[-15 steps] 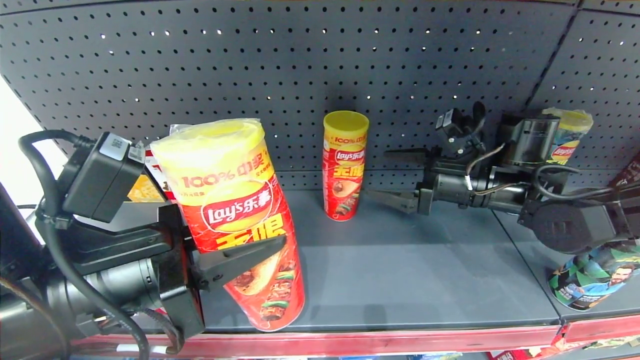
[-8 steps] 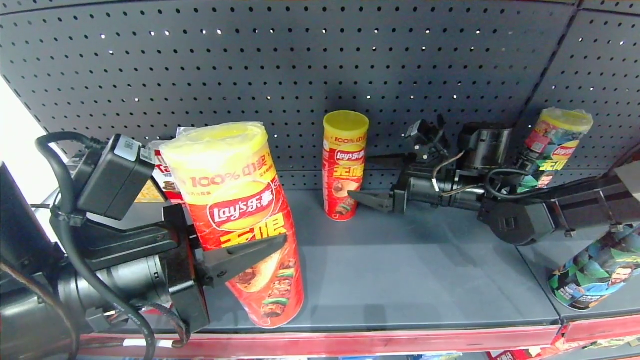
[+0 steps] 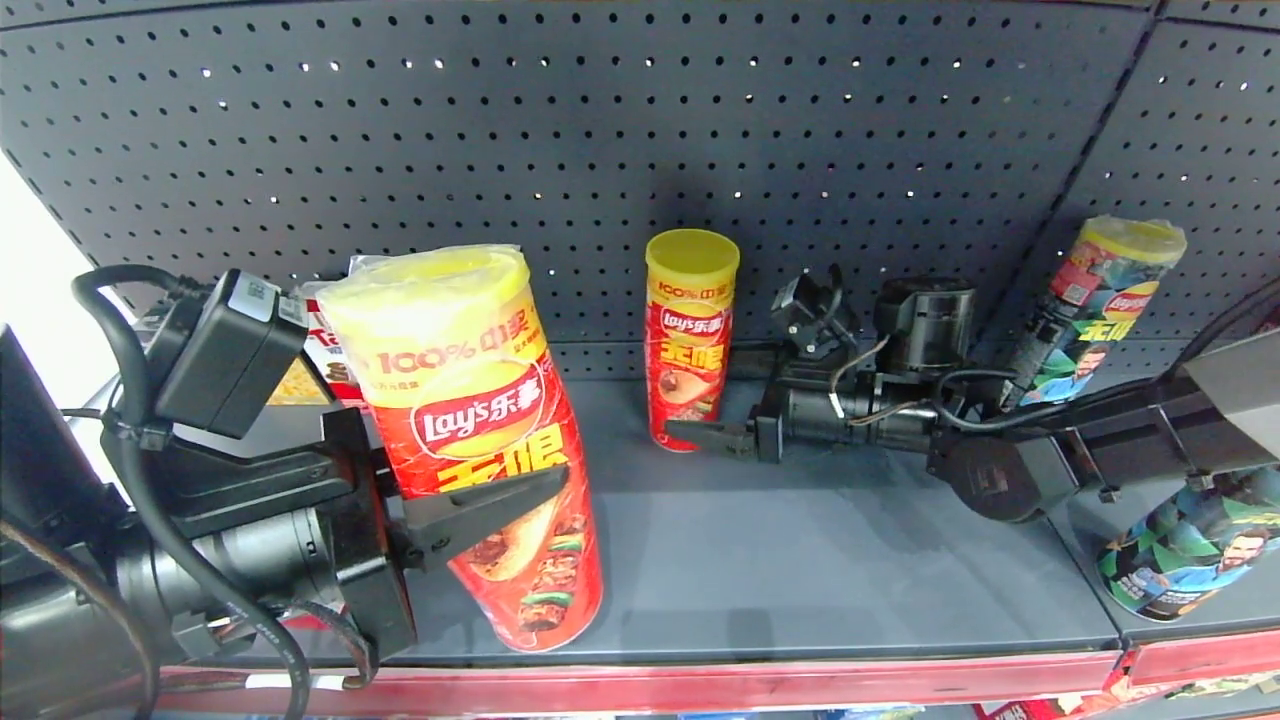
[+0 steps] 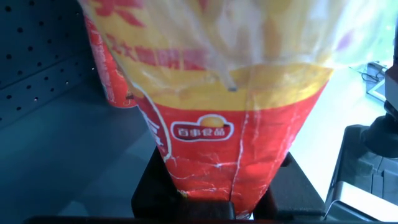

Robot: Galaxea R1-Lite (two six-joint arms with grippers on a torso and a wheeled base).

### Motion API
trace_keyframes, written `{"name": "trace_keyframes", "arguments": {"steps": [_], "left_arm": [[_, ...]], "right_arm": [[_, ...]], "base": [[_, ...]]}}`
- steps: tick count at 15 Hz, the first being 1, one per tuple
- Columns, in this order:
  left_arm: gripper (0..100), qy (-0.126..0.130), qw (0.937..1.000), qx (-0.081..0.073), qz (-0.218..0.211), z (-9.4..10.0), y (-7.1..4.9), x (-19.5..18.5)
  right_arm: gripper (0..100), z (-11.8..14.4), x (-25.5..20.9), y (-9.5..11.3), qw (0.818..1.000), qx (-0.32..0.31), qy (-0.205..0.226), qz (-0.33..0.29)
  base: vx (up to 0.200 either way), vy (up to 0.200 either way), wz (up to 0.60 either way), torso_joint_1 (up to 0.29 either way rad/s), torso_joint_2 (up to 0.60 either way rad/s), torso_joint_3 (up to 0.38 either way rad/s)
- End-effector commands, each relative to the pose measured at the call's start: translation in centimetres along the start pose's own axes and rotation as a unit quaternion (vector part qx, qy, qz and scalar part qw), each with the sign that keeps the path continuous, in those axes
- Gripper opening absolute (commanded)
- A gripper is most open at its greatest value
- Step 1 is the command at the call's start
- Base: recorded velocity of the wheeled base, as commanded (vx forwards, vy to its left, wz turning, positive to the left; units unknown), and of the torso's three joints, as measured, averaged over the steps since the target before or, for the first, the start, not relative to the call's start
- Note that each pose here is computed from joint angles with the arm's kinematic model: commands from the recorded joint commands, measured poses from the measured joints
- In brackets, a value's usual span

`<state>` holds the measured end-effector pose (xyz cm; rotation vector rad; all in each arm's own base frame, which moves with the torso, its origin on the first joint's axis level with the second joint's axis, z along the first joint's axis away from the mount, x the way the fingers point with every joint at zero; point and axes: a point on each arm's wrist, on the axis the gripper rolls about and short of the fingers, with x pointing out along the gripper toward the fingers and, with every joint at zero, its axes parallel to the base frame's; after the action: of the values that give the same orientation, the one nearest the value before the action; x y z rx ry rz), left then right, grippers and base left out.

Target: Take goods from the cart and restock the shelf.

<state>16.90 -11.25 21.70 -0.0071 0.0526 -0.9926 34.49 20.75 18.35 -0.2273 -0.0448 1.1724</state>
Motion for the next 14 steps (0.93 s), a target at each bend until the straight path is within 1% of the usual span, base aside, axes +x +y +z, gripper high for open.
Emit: {"name": "trace_keyframes", "arguments": {"steps": [1,4,8,11,14], "left_arm": [[0,-0.001,1.0000,0.000,0.000,0.1,0.0,-0.1],[0,-0.001,1.0000,0.000,-0.001,0.1,-0.1,-0.1],[0,-0.001,1.0000,0.000,0.000,0.0,-0.1,-0.1],[0,0.001,1.0000,-0.001,0.001,-0.1,0.0,0.0],[0,0.004,1.0000,-0.003,0.008,-0.2,0.3,-0.1]], "right_arm": [[100,0.5,-1.0,1.1,1.000,0.001,0.005,-0.003],[100,0.2,-1.8,1.4,1.000,0.000,0.010,-0.029],[100,-0.1,-0.4,0.3,0.999,0.006,0.007,-0.052],[100,0.0,1.6,-1.1,0.998,0.014,-0.021,-0.062],[100,0.0,3.0,-1.8,0.997,0.015,-0.038,-0.063]], "base": [[0.000,0.000,0.00,0.000,0.00,0.000],[0.000,0.000,0.00,0.000,0.00,0.000],[0.000,0.000,0.00,0.000,0.00,0.000],[0.000,0.000,0.00,0.000,0.00,0.000],[0.000,0.000,0.00,0.000,0.00,0.000]]}}
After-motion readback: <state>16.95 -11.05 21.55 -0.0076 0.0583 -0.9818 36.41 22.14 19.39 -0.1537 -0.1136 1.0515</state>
